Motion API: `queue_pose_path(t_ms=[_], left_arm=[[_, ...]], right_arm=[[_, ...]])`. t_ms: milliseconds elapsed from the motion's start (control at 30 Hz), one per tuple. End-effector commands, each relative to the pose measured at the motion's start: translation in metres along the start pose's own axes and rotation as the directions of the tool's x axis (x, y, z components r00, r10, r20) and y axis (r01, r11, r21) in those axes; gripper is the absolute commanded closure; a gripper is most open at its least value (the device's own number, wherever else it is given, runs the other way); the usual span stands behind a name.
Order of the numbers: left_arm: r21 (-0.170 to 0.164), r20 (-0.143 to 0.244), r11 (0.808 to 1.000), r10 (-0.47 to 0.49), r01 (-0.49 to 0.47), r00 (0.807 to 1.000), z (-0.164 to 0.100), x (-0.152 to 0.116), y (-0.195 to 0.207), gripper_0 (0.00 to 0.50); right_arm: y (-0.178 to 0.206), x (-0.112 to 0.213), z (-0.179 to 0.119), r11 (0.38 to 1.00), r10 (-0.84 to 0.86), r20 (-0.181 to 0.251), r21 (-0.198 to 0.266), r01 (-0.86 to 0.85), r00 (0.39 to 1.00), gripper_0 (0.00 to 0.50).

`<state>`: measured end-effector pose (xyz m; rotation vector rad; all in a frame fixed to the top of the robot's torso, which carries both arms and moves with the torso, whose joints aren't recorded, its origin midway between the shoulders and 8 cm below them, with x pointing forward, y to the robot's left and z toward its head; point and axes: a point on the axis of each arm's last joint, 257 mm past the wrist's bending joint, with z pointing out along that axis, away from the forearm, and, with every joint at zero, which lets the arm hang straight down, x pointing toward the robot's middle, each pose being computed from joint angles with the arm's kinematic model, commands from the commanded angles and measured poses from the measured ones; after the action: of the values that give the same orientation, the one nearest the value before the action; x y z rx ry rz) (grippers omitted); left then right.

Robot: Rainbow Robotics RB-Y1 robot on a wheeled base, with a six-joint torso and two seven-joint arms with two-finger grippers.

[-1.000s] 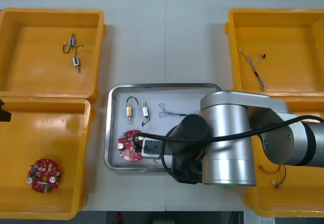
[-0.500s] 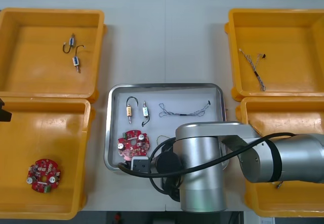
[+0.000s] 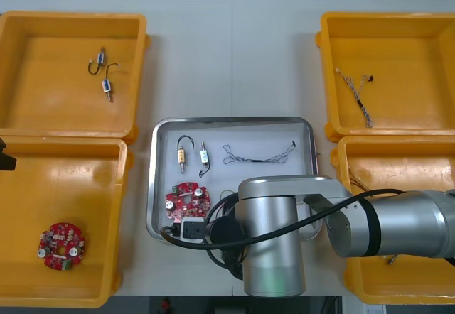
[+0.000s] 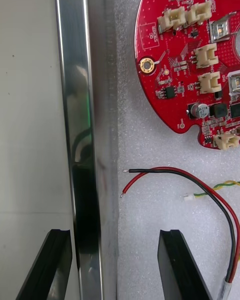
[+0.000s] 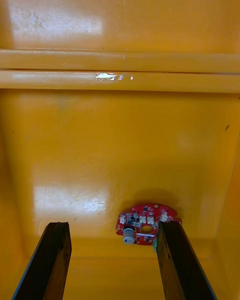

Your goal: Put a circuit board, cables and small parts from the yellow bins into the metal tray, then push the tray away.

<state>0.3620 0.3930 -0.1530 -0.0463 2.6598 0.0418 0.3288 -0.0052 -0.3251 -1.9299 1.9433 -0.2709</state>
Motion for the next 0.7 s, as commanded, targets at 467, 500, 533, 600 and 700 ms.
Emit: queue_pose_path(t_ms=[467, 500, 533, 600, 700], left_arm=[[-0.037, 0.016, 0.998, 0.051, -0.051, 0.999, -0.010, -0.006, 0.011, 0.000], [-0.037, 0.016, 0.998, 0.051, -0.051, 0.999, -0.010, -0.006, 0.011, 0.000], [-0.037, 0.016, 0.998, 0.051, -0.051, 0.999, -0.010, -0.006, 0.011, 0.000], [-0.037, 0.016, 0.998, 0.051, -0.051, 0.999, -0.010, -0.006, 0.011, 0.000], [-0.037, 0.016, 0.998, 0.051, -0.051, 0.999, -0.010, -0.006, 0.011, 0.000]], right_arm=[[0.013, -0.014, 0.001, 1.000, 0.016, 0.030, -0.008, -0.016, 0.999, 0.500], [0.010, -0.013, 0.001, 1.000, 0.014, 0.028, 0.001, -0.014, 1.000, 0.500], [0.006, -0.010, 0.001, 1.000, 0.010, 0.025, 0.013, -0.010, 1.000, 0.500], [-0.001, -0.009, 0.000, 0.999, 0.004, 0.024, 0.033, -0.005, 1.000, 0.500], [-0.013, -0.006, -0.001, 0.998, -0.007, 0.018, 0.062, 0.005, 1.000, 0.500]])
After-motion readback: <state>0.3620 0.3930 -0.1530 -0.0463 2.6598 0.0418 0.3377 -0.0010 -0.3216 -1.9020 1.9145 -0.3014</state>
